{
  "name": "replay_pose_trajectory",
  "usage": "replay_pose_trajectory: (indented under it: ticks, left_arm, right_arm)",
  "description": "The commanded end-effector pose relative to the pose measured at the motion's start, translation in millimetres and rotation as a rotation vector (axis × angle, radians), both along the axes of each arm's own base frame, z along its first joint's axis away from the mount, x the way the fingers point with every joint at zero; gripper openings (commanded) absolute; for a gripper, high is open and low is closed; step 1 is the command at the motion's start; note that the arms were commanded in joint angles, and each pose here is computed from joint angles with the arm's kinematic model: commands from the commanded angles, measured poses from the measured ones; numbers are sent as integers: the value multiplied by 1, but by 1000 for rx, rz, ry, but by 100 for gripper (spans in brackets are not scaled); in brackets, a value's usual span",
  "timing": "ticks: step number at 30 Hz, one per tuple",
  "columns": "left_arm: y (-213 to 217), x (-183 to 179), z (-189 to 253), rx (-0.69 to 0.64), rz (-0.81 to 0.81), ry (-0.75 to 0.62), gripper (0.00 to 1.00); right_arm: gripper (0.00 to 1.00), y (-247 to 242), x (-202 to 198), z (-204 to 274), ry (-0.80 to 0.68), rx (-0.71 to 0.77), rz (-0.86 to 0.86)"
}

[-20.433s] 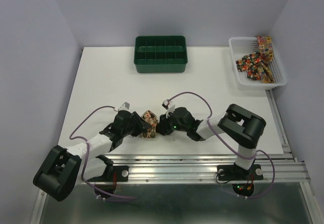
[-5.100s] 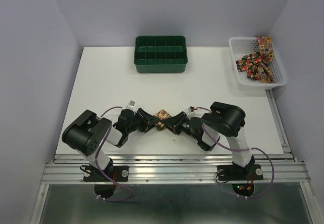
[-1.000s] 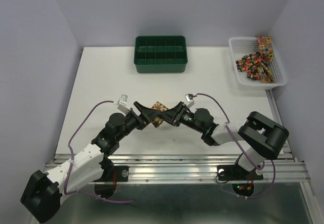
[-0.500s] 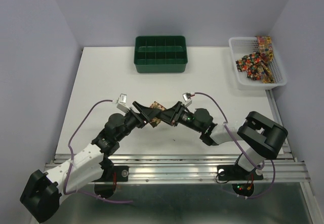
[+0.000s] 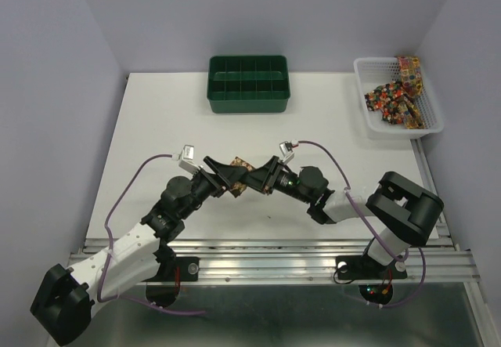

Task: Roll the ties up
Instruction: Place the rolled tie into the container

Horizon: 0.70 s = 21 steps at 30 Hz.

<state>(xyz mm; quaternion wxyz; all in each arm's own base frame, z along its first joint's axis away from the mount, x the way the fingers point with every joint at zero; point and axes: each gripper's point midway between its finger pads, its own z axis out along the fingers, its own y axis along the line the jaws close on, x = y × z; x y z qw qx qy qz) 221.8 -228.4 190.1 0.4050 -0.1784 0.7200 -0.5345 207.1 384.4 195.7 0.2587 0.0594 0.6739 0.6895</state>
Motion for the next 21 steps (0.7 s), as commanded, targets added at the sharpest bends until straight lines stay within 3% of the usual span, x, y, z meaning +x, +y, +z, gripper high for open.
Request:
replay_pose_trajectory:
  ticks: [1, 6, 11, 12, 17, 19, 21]
  left_arm:
    - [1, 2, 56, -109, 17, -155, 79]
    - [2, 2, 58, -122, 19, -158, 79]
    - [3, -1, 59, -138, 17, -163, 58]
    - [4, -1, 59, -138, 17, -163, 48]
    - [4, -4, 62, -140, 9, -177, 39]
    - [5, -3, 62, -136, 14, -182, 30]
    - [7, -4, 63, -137, 22, -193, 27]
  right_arm:
    - [1, 7, -26, 16, -88, 24, 104]
    - [1, 6, -33, 17, -107, 35, 131]
    - [1, 5, -35, 19, -127, 40, 142]
    - [1, 5, -35, 19, -127, 44, 141]
    - [1, 6, -38, 16, -136, 32, 160]
    - [1, 6, -41, 9, -144, -1, 178]
    - [12, 7, -45, 4, -154, -31, 204]
